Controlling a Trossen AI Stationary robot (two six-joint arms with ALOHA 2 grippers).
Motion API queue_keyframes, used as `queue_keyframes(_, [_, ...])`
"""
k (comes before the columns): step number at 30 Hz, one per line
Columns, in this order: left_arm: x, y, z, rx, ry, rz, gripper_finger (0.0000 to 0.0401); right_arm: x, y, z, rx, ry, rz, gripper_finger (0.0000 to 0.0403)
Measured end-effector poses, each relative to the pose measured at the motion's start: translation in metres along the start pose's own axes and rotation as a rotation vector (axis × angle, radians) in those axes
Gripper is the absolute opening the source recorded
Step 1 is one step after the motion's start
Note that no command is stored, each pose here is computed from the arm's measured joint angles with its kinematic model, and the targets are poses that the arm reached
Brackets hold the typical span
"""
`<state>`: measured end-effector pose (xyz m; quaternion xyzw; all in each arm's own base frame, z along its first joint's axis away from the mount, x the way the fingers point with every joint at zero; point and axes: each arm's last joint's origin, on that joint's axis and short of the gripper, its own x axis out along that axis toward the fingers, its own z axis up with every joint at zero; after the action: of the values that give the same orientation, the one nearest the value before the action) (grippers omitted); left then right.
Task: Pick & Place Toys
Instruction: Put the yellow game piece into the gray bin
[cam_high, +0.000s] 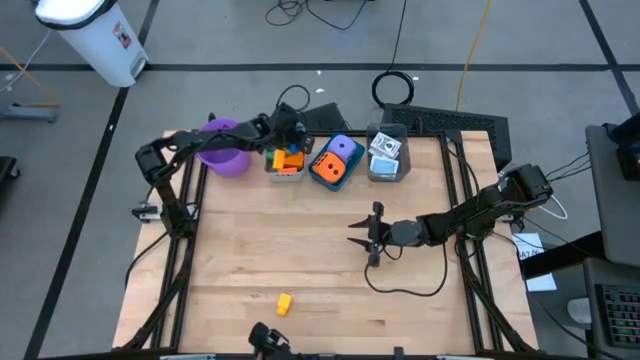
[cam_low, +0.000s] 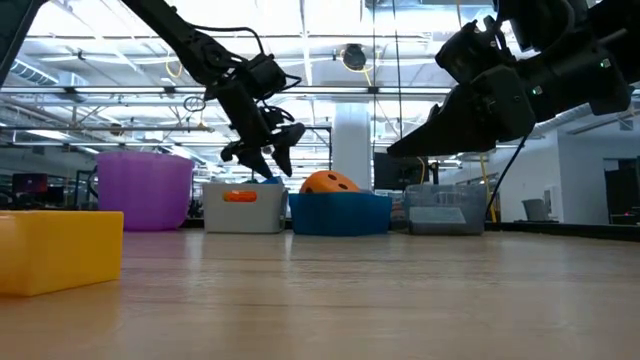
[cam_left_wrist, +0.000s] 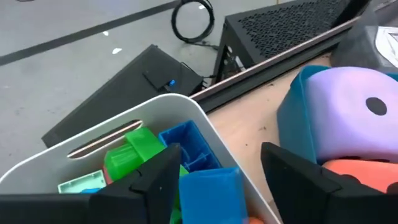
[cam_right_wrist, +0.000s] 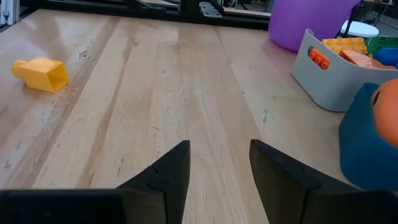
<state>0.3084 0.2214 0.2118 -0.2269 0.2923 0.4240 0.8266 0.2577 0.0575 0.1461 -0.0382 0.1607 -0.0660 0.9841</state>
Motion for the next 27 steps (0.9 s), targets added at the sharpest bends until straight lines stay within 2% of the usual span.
queue_keyframes(4, [-0.008, 0.002, 0.005, 0.035, -0.005, -0.044, 0.0246, 0.0, 0.0, -0.001, -0.004, 0.009, 0.0, 0.0159])
queue_keyframes(7, [-0.027, 0.002, 0.015, 0.038, -0.048, -0.067, 0.0249, 0.0, 0.0, -0.001, -0.005, 0.014, 0.0, 0.0156])
queue_keyframes(11, [-0.065, 0.003, 0.026, 0.087, -0.083, -0.131, 0.025, 0.0, 0.0, -0.001, 0.009, 0.013, 0.0, 0.0156])
queue_keyframes(15, [-0.109, 0.005, 0.026, 0.154, -0.054, -0.231, 0.0251, 0.0, 0.0, -0.001, 0.016, 0.013, 0.001, 0.0155])
queue_keyframes(21, [-0.165, 0.003, 0.003, 0.249, 0.084, -0.293, 0.0251, 0.0, 0.0, -0.001, 0.068, 0.007, 0.002, 0.0155])
queue_keyframes(27, [-0.185, -0.017, -0.048, 0.296, 0.234, -0.379, 0.0251, 0.0, 0.0, 0.0, 0.083, 0.005, 0.002, 0.0155])
